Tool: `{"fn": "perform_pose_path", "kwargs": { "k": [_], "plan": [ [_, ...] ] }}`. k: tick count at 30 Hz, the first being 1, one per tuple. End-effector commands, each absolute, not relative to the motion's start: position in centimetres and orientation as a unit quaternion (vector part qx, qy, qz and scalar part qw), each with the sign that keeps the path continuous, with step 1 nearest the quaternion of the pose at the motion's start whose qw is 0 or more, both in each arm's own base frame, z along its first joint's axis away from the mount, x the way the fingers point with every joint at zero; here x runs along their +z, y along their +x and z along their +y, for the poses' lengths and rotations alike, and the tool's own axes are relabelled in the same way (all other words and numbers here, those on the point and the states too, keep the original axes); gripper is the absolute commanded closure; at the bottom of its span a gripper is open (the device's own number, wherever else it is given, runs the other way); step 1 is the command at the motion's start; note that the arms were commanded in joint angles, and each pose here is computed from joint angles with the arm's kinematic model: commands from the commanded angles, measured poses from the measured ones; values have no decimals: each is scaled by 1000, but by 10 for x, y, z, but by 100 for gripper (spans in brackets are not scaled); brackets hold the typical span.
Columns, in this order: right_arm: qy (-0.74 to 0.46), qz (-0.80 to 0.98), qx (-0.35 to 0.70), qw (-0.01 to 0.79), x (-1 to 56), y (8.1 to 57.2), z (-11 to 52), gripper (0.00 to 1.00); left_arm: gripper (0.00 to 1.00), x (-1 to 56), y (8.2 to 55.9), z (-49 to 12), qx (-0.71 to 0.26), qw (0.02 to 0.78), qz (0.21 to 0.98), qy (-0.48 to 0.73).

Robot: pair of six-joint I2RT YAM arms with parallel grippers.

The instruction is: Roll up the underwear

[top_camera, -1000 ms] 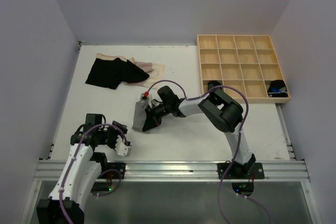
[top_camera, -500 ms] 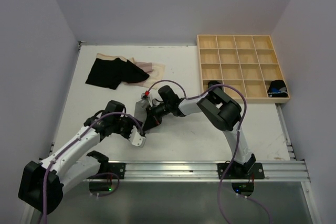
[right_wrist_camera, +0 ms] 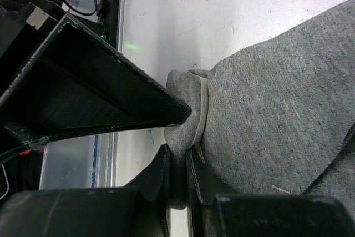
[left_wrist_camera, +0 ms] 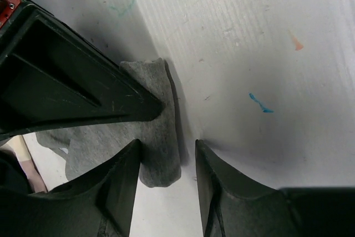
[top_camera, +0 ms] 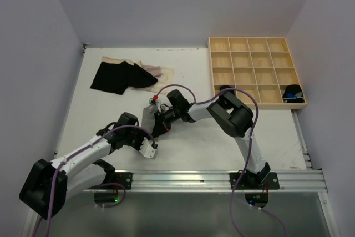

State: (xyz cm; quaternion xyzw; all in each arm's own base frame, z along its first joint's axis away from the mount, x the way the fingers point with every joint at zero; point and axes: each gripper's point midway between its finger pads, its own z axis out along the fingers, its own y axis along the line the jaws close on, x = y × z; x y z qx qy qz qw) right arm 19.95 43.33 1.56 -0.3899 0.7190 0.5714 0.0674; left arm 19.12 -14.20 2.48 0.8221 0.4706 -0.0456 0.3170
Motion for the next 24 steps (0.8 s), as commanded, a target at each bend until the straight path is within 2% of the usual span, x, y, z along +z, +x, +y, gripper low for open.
{"fn": "perform_pose_path", "kwargs": {
  "k": [1, 5, 6, 8, 9, 10, 12, 15, 19, 24],
  "plan": [
    [-342, 817, 464, -2, -74, 182, 391, 100, 55, 22, 207, -140, -8, 330, 476, 815],
    [-340, 819, 462, -1, -75, 183, 389, 100, 68, 14, 204, -138, -7, 322, 475, 819],
    [-339, 819, 462, 2, -73, 183, 388, 100, 78, 13, 202, -138, -10, 318, 477, 820],
    [-339, 821, 459, 11, -69, 185, 388, 92, 88, 7, 195, -136, -29, 290, 484, 825],
    [-342, 819, 460, 25, -59, 189, 390, 89, 97, 6, 193, -136, -38, 280, 487, 826],
    [-340, 822, 456, 32, -56, 191, 387, 79, 100, 6, 190, -135, -48, 265, 492, 828],
    [-336, 825, 450, 57, -40, 201, 383, 64, 100, 1, 183, -134, -68, 240, 499, 830],
    [-333, 827, 441, 108, -10, 217, 376, 56, 100, 0, 176, -132, -95, 203, 510, 830],
    [-330, 838, 396, 181, 23, 236, 357, 52, 100, -4, 170, -134, -140, 153, 535, 819],
    [-329, 850, 319, 262, 51, 248, 323, 51, 100, 3, 178, -147, -195, 126, 571, 788]
  ]
}}
